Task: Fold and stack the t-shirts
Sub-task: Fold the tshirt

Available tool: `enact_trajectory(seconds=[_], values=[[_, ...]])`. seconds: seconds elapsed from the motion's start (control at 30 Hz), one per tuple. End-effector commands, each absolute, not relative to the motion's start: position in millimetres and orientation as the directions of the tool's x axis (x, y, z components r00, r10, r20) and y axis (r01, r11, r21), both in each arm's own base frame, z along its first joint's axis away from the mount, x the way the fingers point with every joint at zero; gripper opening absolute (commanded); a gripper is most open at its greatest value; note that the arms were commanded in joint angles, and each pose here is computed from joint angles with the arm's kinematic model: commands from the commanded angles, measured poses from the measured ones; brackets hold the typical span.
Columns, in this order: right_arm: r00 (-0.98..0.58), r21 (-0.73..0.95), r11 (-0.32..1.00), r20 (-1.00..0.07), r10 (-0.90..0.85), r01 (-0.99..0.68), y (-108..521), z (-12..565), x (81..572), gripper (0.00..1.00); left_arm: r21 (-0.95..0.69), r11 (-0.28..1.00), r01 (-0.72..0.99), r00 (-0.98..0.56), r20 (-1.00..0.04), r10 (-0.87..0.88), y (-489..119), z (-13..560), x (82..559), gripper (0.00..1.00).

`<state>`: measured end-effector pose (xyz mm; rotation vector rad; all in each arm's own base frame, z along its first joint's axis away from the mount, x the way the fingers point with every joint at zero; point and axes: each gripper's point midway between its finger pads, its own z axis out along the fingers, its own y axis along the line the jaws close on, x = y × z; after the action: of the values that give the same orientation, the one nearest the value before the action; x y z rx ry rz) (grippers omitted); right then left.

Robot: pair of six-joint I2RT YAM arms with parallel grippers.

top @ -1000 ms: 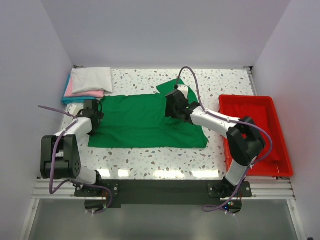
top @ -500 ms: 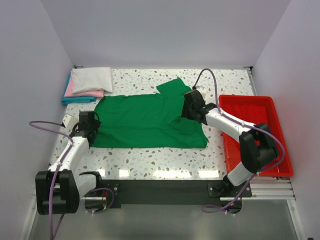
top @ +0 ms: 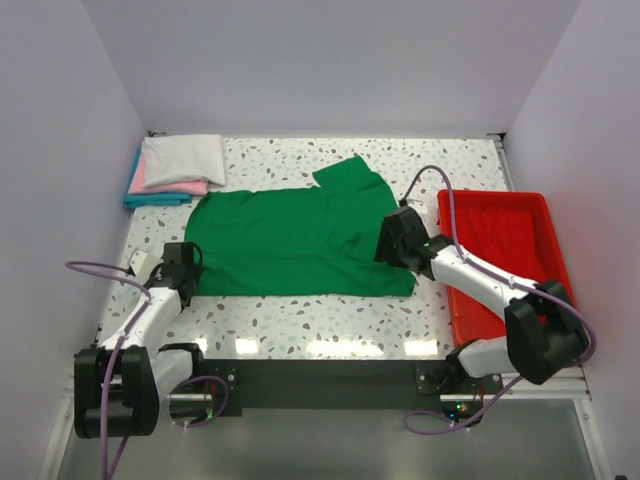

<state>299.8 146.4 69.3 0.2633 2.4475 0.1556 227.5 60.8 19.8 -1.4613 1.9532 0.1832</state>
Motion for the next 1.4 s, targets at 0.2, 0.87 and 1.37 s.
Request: enact_trajectory(seconds=[0.2,0.87,1.37], values=[[-0.76,0.256,0.953,-0.584,0.284,0.159,140.5,66.3,268.2,0.61,-0.282,0.342,-0.896,-0.115,-0.598,-0.793,64.6,5.4,235.6,0.51],[-0.791,0.25,0.929,-0.491,0.365,0.273,122.7,34.2,228.3,0.66,-0.251,0.227,-0.941,-0.038,-0.589,-0.808,80.0,12.9,190.9,0.0],[-0.781,0.228,0.908,-0.464,0.418,0.351,111.2,21.0,214.6,0.0,-0.257,0.254,-0.933,-0.047,-0.611,-0.791,84.4,28.6,196.8,0.0]])
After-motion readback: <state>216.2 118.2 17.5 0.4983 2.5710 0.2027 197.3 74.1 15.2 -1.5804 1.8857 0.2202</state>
